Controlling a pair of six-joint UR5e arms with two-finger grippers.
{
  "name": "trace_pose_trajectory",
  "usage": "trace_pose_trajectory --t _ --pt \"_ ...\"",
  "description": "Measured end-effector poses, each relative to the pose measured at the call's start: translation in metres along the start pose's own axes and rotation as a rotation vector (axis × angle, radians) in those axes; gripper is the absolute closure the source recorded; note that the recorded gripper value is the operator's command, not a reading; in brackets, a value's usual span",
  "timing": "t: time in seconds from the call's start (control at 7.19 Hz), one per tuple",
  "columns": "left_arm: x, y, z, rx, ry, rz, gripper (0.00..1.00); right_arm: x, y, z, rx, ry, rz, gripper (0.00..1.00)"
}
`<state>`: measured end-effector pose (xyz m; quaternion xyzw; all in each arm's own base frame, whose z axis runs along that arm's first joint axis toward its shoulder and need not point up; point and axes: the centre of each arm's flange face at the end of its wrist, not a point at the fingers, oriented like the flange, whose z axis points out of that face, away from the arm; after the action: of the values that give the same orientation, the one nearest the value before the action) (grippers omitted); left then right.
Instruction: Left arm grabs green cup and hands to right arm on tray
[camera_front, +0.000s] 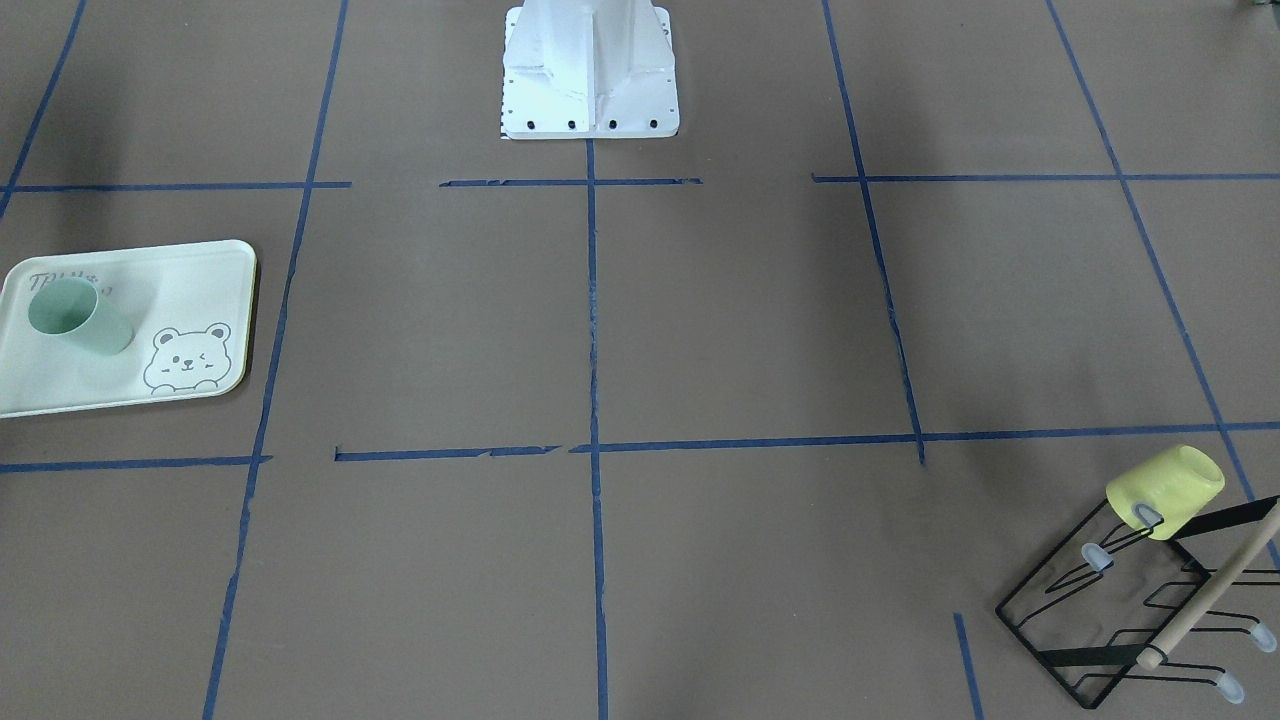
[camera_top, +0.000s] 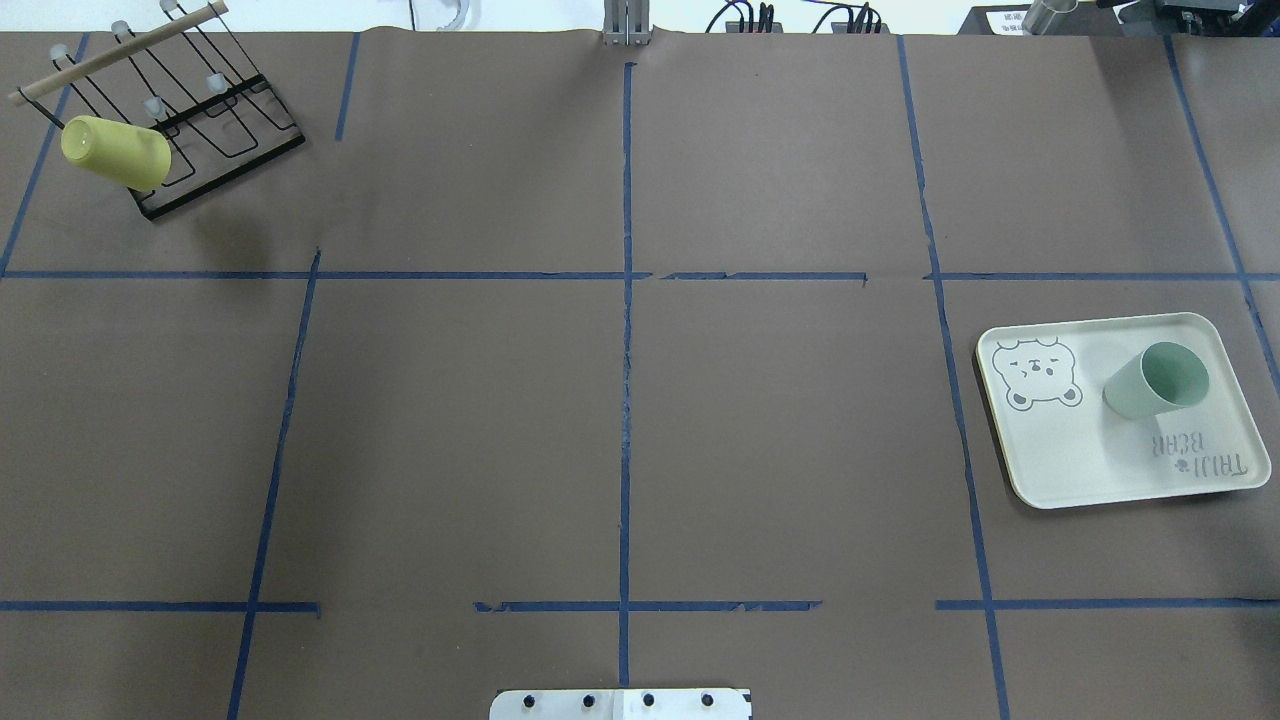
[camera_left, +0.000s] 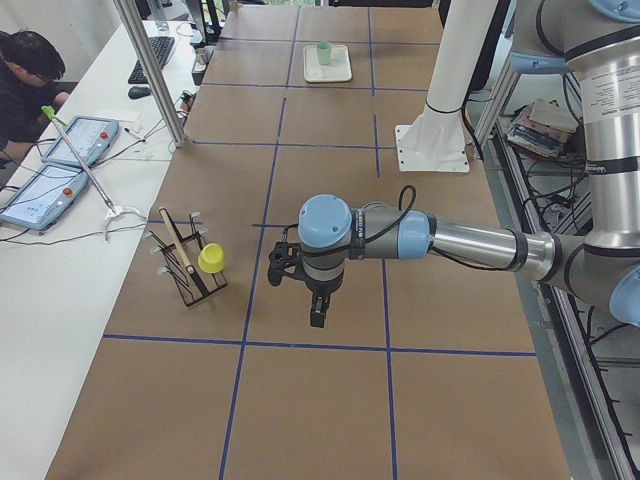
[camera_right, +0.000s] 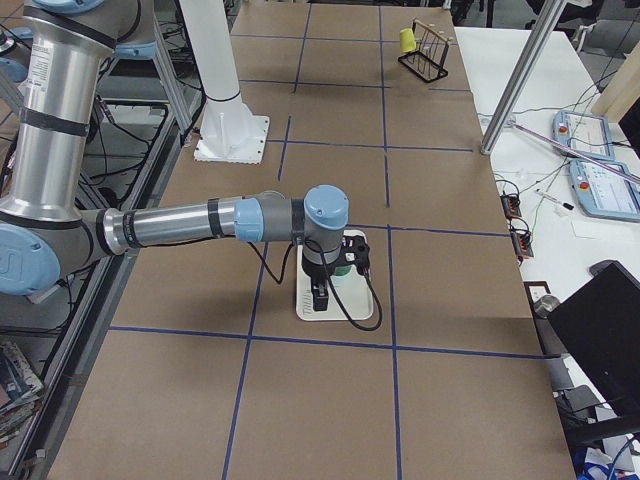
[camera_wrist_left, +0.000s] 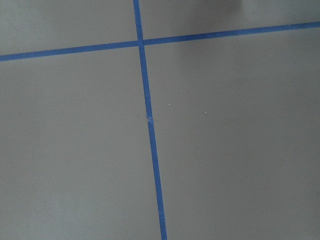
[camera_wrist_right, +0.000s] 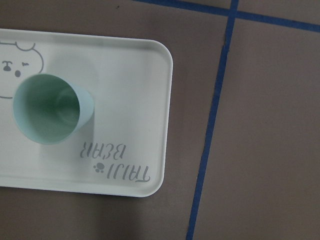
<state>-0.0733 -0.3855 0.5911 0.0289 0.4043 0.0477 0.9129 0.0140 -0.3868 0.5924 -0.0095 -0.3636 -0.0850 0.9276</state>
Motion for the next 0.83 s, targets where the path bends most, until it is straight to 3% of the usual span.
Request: trace_pose_trajectory --t 0.83 --pt "-0.021 0.004 0.019 -0.011 -0.01 -0.011 0.0 0.0 0.002 0.002 -0.001 -0.03 0.007 0.0"
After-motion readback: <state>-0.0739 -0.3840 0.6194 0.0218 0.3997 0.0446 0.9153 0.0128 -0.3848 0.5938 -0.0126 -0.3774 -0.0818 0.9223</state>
